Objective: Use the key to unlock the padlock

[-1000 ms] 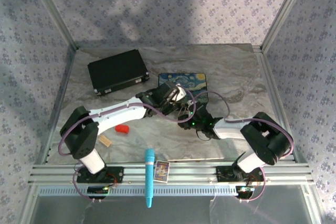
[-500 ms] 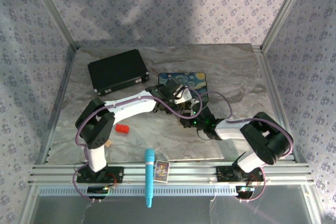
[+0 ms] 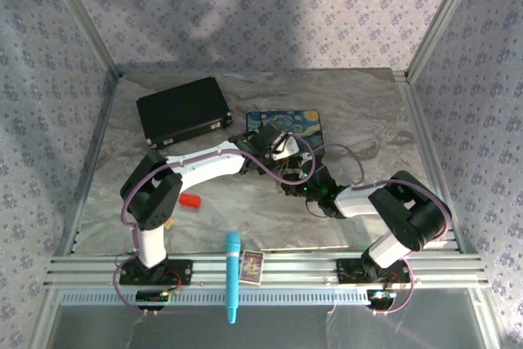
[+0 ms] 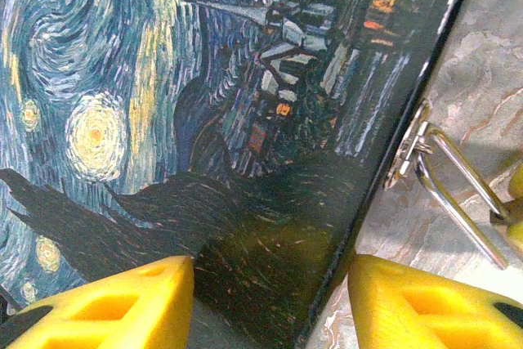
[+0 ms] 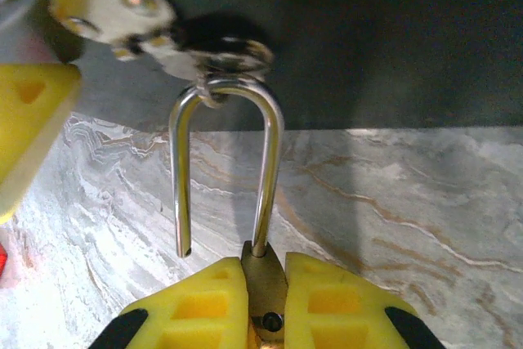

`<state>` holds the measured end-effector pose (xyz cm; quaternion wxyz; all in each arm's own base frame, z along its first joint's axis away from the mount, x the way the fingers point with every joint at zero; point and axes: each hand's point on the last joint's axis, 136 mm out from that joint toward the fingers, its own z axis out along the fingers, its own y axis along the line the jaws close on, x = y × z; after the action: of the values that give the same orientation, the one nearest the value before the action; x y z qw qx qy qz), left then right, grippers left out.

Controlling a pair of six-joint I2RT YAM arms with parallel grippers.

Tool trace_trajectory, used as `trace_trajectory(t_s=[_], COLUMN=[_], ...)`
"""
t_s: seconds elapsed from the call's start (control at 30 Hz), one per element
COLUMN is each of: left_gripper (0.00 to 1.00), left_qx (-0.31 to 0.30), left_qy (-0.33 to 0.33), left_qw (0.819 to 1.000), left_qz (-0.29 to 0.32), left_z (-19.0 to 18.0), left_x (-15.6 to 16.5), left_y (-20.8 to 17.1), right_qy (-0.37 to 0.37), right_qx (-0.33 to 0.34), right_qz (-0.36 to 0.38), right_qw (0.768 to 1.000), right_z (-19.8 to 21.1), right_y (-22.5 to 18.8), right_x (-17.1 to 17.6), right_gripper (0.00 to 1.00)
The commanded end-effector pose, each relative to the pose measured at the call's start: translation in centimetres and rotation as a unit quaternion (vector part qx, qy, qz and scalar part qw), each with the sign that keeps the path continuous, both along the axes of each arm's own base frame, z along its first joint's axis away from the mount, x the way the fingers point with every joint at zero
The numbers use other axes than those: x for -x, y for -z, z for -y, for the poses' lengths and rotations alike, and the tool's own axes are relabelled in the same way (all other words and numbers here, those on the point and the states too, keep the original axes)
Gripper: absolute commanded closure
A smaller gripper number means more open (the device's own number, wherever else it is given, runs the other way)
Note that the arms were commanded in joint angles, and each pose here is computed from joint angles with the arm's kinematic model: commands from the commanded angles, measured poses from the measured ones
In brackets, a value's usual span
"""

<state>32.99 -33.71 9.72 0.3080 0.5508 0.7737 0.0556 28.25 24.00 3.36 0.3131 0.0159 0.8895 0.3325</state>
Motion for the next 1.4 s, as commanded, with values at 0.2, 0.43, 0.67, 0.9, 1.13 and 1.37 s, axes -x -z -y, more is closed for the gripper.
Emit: trace_trajectory(t_s=[0.2, 0.43, 0.67, 0.9, 1.13, 1.37], left_gripper=[0.54, 0.54, 0.57, 0.57, 0.58, 0.58], left_qx=[-0.089, -0.108, -0.123, -0.129, -0.134, -0.134], left_qy=[-0.002, -0.001, 0.002, 0.003, 0.005, 0.006], left_qw=[0.992, 0.989, 0.987, 0.986, 0.985, 0.985], left_qz=[-0.09, -0.101, -0.101, -0.105, -0.109, -0.11], left_z=[-1.6, -1.6, -1.8, -1.9, -2.1, -2.2], left_x=[4.1, 5.3, 5.7, 6.0, 6.2, 6.3], left_y=[6.3, 6.9, 7.1, 7.7, 8.0, 8.1], right_qy=[0.116, 0.158, 0.146, 0.151, 0.162, 0.176], right_qx=[-0.069, -0.145, -0.185, -0.205, -0.21, -0.218], right_qz=[-0.05, -0.021, 0.007, 0.024, 0.018, 0.028], right_qw=[0.99, 0.977, 0.972, 0.967, 0.964, 0.96], right_z=[2.7, 2.6, 2.5, 2.9, 3.9, 5.7], right_y=[1.2, -1.9, -4.0, -5.1, -4.8, -5.2], right_x=[-0.1, -1.9, -3.1, -3.8, -4.9, -5.8], right_gripper=[1.0, 1.0, 1.0, 1.0, 1.0, 1.0])
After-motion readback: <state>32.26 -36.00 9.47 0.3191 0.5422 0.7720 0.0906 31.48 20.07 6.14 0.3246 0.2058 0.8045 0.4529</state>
